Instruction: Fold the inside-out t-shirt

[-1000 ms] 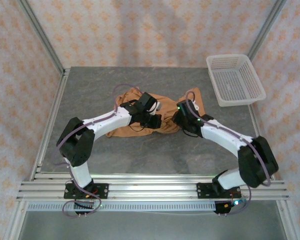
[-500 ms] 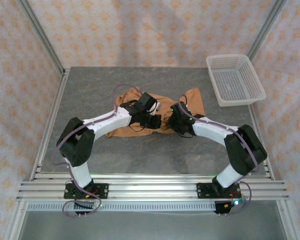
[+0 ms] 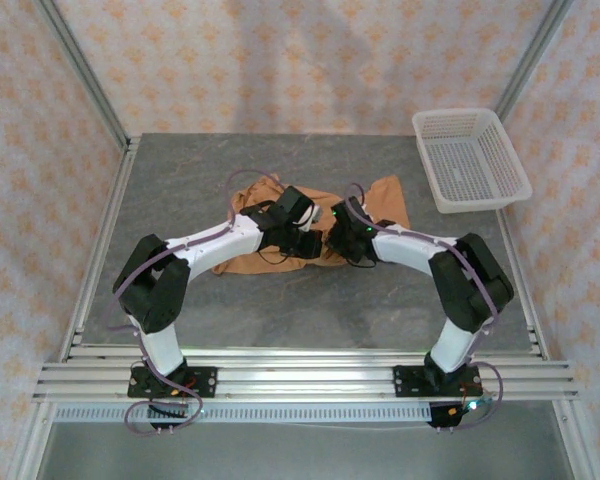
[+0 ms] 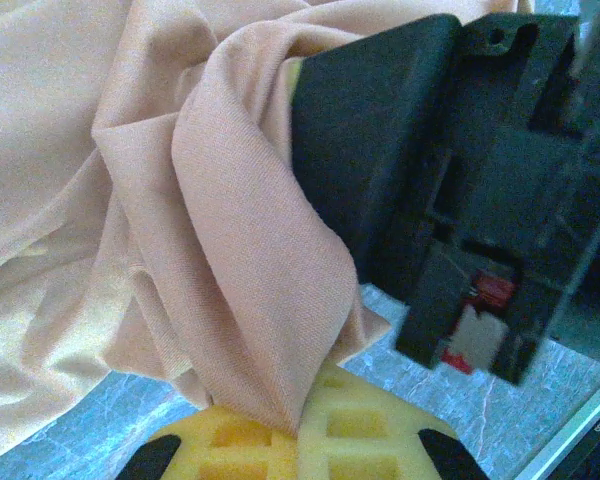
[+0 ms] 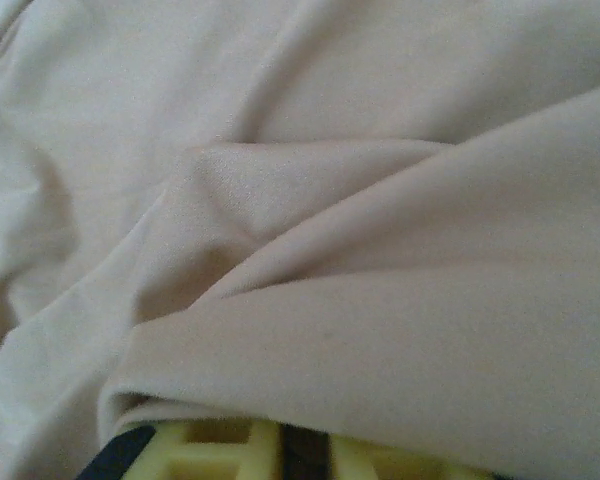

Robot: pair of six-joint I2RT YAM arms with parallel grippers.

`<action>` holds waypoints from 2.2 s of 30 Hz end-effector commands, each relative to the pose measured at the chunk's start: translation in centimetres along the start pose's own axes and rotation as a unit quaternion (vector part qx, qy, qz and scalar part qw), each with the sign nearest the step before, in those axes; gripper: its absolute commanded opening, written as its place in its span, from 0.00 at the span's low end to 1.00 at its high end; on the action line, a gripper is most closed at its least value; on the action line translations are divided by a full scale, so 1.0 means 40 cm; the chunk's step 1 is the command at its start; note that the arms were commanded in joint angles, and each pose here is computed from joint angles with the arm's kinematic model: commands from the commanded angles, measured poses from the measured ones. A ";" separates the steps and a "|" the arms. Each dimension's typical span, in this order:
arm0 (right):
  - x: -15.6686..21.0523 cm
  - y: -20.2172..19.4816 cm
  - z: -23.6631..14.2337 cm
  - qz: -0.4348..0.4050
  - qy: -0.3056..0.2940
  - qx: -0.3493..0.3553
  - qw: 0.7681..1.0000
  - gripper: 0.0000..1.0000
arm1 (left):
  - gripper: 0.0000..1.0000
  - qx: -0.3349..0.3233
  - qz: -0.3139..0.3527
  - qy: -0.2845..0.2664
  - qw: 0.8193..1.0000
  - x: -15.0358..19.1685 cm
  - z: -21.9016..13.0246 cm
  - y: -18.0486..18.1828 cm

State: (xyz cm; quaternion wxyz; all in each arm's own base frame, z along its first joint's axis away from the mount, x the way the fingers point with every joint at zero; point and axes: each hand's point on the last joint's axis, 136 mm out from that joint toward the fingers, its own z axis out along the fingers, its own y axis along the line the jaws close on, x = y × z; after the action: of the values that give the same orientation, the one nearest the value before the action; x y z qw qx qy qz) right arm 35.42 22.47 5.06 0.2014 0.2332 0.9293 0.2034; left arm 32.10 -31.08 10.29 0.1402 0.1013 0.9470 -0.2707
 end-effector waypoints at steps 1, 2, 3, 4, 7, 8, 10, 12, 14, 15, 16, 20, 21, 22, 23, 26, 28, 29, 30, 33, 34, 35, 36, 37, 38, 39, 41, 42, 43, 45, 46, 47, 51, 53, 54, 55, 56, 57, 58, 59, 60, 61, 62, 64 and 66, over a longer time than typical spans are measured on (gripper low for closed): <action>-0.035 0.029 -0.026 -0.016 -0.026 0.000 1.000 0.00 | 0.00 -0.006 0.004 -0.017 1.000 -0.008 -0.032 -0.002; -0.039 0.036 -0.046 -0.022 -0.029 -0.004 0.999 0.00 | 0.00 -0.010 0.005 -0.018 1.000 -0.011 -0.035 0.003; -0.044 0.041 -0.071 -0.026 -0.033 -0.009 0.999 0.00 | 0.00 -0.013 0.004 -0.018 1.000 -0.016 -0.037 0.008; -0.048 0.046 -0.098 -0.032 -0.038 -0.014 0.999 0.00 | 0.00 -0.014 0.003 -0.021 1.000 -0.025 -0.041 0.012; -0.051 0.062 -0.200 -0.051 -0.050 -0.048 0.996 0.00 | 0.00 -0.016 -0.010 -0.034 0.999 -0.068 -0.050 0.035; -0.047 0.063 -0.234 -0.058 -0.053 -0.062 0.995 0.00 | 0.00 -0.015 -0.015 -0.038 0.999 -0.086 -0.049 0.043; -0.037 0.058 -0.297 -0.065 -0.062 -0.091 0.992 0.00 | 0.00 -0.014 -0.025 -0.043 0.999 -0.115 -0.043 0.055; -0.024 0.036 -0.346 -0.068 -0.071 -0.109 0.989 0.00 | 0.00 -0.013 -0.030 -0.041 0.999 -0.133 -0.026 0.063; -0.009 0.007 -0.377 -0.067 -0.078 -0.122 0.987 0.00 | 0.00 -0.010 -0.034 -0.037 0.999 -0.139 -0.007 0.064; -0.001 -0.013 -0.386 -0.064 -0.082 -0.125 0.987 0.00 | 0.00 -0.006 -0.038 -0.034 0.999 -0.138 0.004 0.065; 0.006 -0.032 -0.388 -0.061 -0.085 -0.126 0.986 0.00 | 0.00 -0.003 -0.041 -0.034 0.999 -0.137 0.013 0.064; 0.049 -0.136 -0.344 -0.029 -0.093 -0.123 0.988 0.00 | 0.00 0.003 -0.049 -0.033 0.998 -0.122 0.032 0.065; 0.064 -0.164 -0.322 -0.019 -0.089 -0.116 0.989 0.00 | 0.00 0.004 -0.049 -0.032 0.998 -0.117 0.036 0.061; 0.077 -0.179 -0.303 -0.013 -0.081 -0.113 0.990 0.00 | 0.00 0.005 -0.047 -0.031 0.998 -0.111 0.040 0.056; 0.089 -0.189 -0.287 -0.008 -0.072 -0.112 0.991 0.00 | 0.00 0.006 -0.044 -0.029 0.999 -0.106 0.044 0.048; 0.106 -0.173 -0.263 -0.010 -0.043 -0.115 0.992 0.17 | 0.00 0.013 -0.029 -0.028 0.999 -0.094 0.049 0.008; 0.093 -0.153 -0.272 -0.019 -0.043 -0.110 0.993 0.31 | 0.00 0.017 -0.018 -0.023 0.999 -0.082 0.054 -0.016; 0.080 -0.145 -0.280 -0.022 -0.049 -0.104 0.993 0.35 | 0.00 0.018 -0.015 -0.022 0.999 -0.078 0.056 -0.023; 0.066 -0.132 -0.290 -0.026 -0.056 -0.102 0.993 0.35 | 0.00 0.020 -0.013 -0.021 0.999 -0.072 0.056 -0.030; 0.036 -0.101 -0.304 -0.033 -0.069 -0.099 0.992 0.22 | 0.00 0.023 -0.014 -0.024 0.999 -0.065 0.051 -0.035; 0.031 -0.090 -0.304 -0.038 -0.069 -0.099 0.992 0.16 | 0.00 0.023 -0.014 -0.024 0.999 -0.063 0.049 -0.035; 0.029 -0.078 -0.297 -0.047 -0.064 -0.097 0.992 0.14 | 0.00 0.022 -0.014 -0.026 0.999 -0.062 0.046 -0.034; 0.028 -0.067 -0.290 -0.055 -0.059 -0.094 0.992 0.16 | 0.00 0.020 -0.014 -0.026 0.999 -0.060 0.044 -0.032; 0.028 -0.060 -0.279 -0.060 -0.052 -0.088 0.993 0.19 | 0.00 0.019 -0.014 -0.027 0.999 -0.060 0.041 -0.032; 0.032 -0.052 -0.265 -0.069 -0.043 -0.081 0.993 0.23 | 0.00 0.019 -0.013 -0.026 0.999 -0.060 0.040 -0.032; 0.035 -0.044 -0.254 -0.078 -0.036 -0.076 0.993 0.25 | 0.00 0.019 -0.013 -0.026 0.999 -0.059 0.040 -0.032; 0.042 -0.040 -0.228 -0.093 -0.023 -0.056 0.994 0.28 | 0.00 0.018 -0.012 -0.027 0.999 -0.060 0.038 -0.033; 0.046 -0.038 -0.218 -0.098 -0.018 -0.050 0.994 0.30 | 0.00 0.017 -0.012 -0.027 0.999 -0.060 0.037 -0.032; 0.053 -0.041 -0.204 -0.102 -0.011 -0.040 0.994 0.32 | 0.00 0.016 -0.012 -0.027 0.999 -0.061 0.037 -0.031; 0.067 -0.044 -0.184 -0.109 0.001 -0.034 0.993 0.36 | 0.00 0.014 -0.012 -0.027 0.999 -0.061 0.035 -0.030; 0.071 -0.048 -0.173 -0.109 0.006 -0.028 0.994 0.36 | 0.00 0.013 -0.010 -0.027 1.000 -0.060 0.034 -0.030; 0.076 -0.053 -0.163 -0.109 0.011 -0.023 0.994 0.36 | 0.00 0.011 -0.010 -0.028 1.000 -0.062 0.031 -0.028; 0.077 -0.070 -0.136 -0.107 0.013 -0.002 0.994 0.26 | 0.00 0.006 -0.007 -0.028 1.000 -0.066 0.020 -0.023; 0.069 -0.068 -0.142 -0.107 0.007 0.001 0.994 0.05 | 0.00 0.005 -0.008 -0.031 0.999 -0.070 0.008 -0.017; 0.061 -0.070 -0.153 -0.108 0.000 0.006 0.994 0.00 | 0.00 0.005 -0.008 -0.032 0.999 -0.072 0.002 -0.016; 0.047 -0.068 -0.171 -0.107 -0.010 0.008 0.994 0.00 | 0.00 0.003 -0.008 -0.033 0.999 -0.075 -0.005 -0.012; 0.032 -0.071 -0.193 -0.104 -0.022 0.009 0.994 0.00 | 0.00 0.002 -0.007 -0.033 0.999 -0.075 -0.010 -0.009; 0.014 -0.076 -0.214 -0.099 -0.035 0.010 0.994 0.00 | 0.00 0.000 -0.007 -0.032 0.999 -0.075 -0.013 -0.007; -0.008 -0.087 -0.237 -0.089 -0.050 0.011 0.995 0.00 | 0.00 -0.001 -0.006 -0.031 0.999 -0.073 -0.016 -0.005; -0.030 -0.104 -0.258 -0.076 -0.063 0.010 0.995 0.00 | 0.00 -0.003 -0.005 -0.030 1.000 -0.070 -0.017 -0.002; -0.045 -0.121 -0.271 -0.064 -0.071 0.010 0.995 0.00 | 0.00 -0.002 -0.004 -0.028 1.000 -0.066 -0.016 -0.003; -0.059 -0.139 -0.284 -0.052 -0.078 0.009 0.996 0.00 | 0.00 -0.001 -0.006 -0.027 1.000 -0.061 -0.014 -0.001; -0.071 -0.162 -0.290 -0.040 -0.084 0.012 0.996 0.00 | 0.00 0.002 -0.008 -0.026 1.000 -0.057 -0.012 0.000; -0.079 -0.204 -0.283 -0.021 -0.085 0.022 0.996 0.00 | 0.00 0.007 -0.011 -0.024 1.000 -0.048 -0.005 -0.003; -0.079 -0.236 -0.267 -0.002 -0.080 0.029 0.996 0.00 | 0.00 0.012 -0.012 -0.023 1.000 -0.039 0.003 -0.011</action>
State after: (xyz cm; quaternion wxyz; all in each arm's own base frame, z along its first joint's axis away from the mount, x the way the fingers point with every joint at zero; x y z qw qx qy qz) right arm 31.06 12.63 13.84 0.3000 0.2258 0.9040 0.2044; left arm 34.00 -32.45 11.18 0.1580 0.0888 0.9381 -0.2951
